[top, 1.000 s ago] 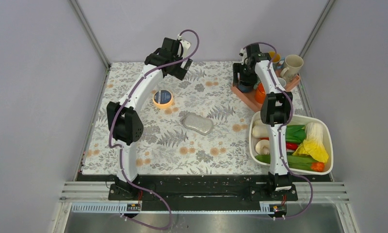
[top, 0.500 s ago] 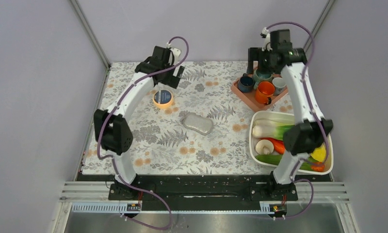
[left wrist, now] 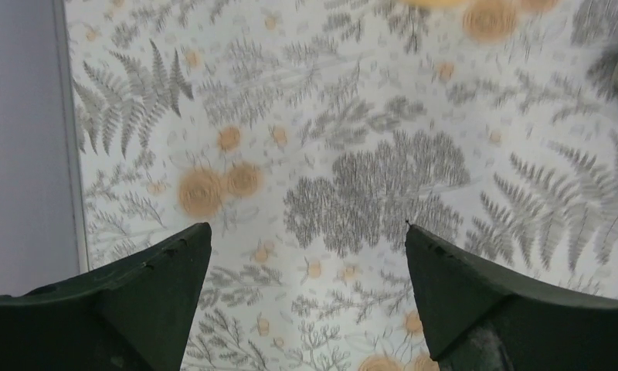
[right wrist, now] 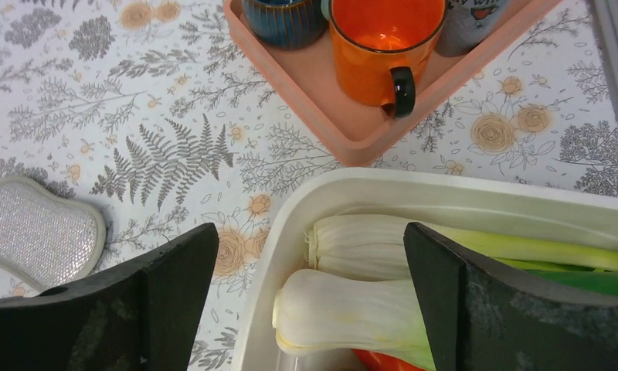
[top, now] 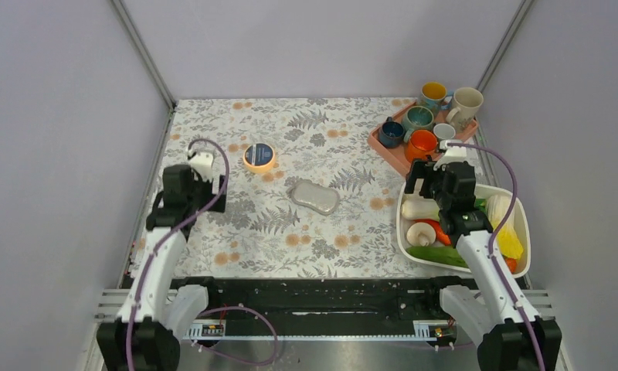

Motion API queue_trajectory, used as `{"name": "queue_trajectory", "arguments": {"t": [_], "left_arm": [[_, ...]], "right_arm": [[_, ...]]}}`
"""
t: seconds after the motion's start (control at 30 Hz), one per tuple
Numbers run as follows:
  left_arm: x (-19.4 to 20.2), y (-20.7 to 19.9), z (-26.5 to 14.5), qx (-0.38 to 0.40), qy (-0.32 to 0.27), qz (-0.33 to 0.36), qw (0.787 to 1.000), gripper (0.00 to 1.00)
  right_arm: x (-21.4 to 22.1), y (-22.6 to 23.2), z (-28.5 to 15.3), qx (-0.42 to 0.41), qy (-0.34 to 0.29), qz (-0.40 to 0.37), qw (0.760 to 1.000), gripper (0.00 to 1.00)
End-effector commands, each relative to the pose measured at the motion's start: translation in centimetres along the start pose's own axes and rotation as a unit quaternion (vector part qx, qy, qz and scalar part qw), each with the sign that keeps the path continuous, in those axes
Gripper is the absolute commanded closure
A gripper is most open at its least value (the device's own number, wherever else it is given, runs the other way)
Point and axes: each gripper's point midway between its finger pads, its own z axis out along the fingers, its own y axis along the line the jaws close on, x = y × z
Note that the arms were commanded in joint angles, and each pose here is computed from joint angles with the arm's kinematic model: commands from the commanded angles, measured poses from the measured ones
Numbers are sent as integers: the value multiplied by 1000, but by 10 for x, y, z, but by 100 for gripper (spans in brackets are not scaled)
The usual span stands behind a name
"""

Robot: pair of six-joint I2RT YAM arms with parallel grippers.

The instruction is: Turn the mug right side up

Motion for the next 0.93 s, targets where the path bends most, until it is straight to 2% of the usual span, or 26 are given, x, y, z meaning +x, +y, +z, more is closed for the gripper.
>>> {"name": "queue_trajectory", "arguments": {"t": [0.0, 0.07, 0.13, 0.2, 0.3, 0.4, 0.47, 0.77, 0.9], "left_arm": [[-9, -6, -7, 4, -181, 69, 981, 1], [-3, -12, -3, 9, -217, 50, 975, 1], [4, -12, 7, 3, -224, 5, 975, 1], [10, -4, 17, -19, -206, -36, 978, 1], [20, 13, 32, -64, -168, -62, 982, 1], [15, 27, 27, -107, -203, -94, 969, 1], [11, 29, 24, -111, -220, -97, 964, 1], [26, 25, 29, -106, -188, -100, 971, 1], [22, 30, 26, -120, -201, -132, 963, 1]], "right_arm": [[-26, -8, -14, 19, -129, 29, 991, 1], [-5, -23, -17, 52, -137, 36, 989, 1], [21, -34, -17, 74, -141, 42, 986, 1], [29, -39, -21, 82, -170, 43, 981, 1], [37, -50, -26, 103, -212, 49, 971, 1], [44, -58, -28, 120, -230, 52, 964, 1], [46, -58, -27, 119, -228, 52, 965, 1], [53, -54, -19, 112, -200, 51, 972, 1], [52, -53, -17, 109, -199, 50, 973, 1]]}}
